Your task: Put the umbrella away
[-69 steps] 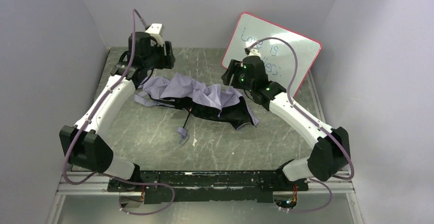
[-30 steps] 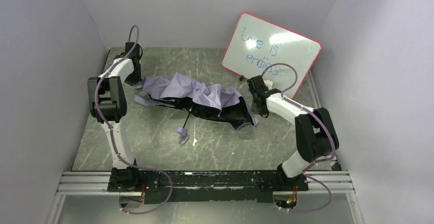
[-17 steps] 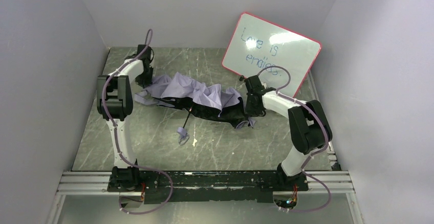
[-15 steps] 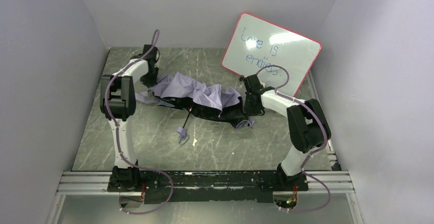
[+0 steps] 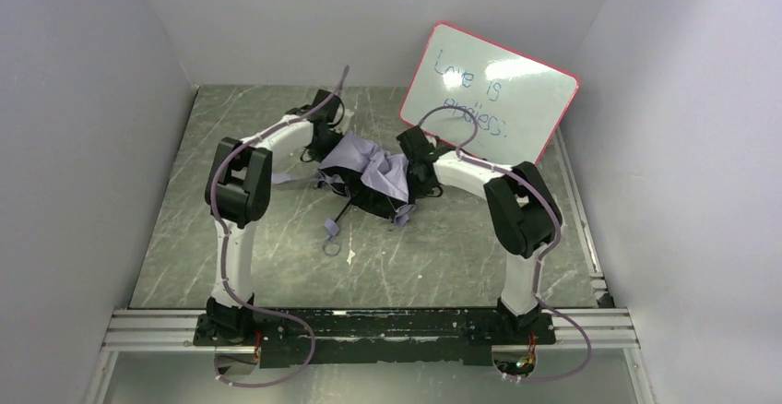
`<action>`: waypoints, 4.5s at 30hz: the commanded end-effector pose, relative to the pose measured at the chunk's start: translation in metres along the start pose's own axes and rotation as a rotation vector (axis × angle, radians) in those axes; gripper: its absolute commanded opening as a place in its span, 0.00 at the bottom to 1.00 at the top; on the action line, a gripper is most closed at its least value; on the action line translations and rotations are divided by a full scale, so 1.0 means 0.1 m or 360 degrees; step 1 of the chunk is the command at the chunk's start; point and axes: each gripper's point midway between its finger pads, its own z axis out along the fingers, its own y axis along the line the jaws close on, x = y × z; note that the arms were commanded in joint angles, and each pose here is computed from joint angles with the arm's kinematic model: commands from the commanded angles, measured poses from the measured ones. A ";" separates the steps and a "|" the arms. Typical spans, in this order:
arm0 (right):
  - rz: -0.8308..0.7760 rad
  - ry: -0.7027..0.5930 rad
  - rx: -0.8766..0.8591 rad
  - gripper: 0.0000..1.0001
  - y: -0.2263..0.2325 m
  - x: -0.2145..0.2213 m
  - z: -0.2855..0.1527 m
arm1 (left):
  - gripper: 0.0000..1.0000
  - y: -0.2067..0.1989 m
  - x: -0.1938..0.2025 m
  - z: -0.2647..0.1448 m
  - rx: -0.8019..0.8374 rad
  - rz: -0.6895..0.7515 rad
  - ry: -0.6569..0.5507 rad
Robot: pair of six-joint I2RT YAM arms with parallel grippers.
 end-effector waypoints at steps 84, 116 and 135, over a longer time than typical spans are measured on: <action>-0.0150 -0.0094 -0.0159 0.14 -0.12 -0.08 0.04 | 0.05 -0.04 0.92 -0.71 -0.0037 -0.0471 -0.0119; -0.0128 -0.0367 -0.0067 0.26 -0.22 -0.13 -0.63 | 0.29 0.25 0.63 -1.74 -0.0267 -0.0473 -0.0527; -0.0141 -0.0650 -0.0705 0.57 0.36 -0.30 -1.50 | 0.71 -0.74 -0.03 -2.23 0.0714 -0.0175 -0.1016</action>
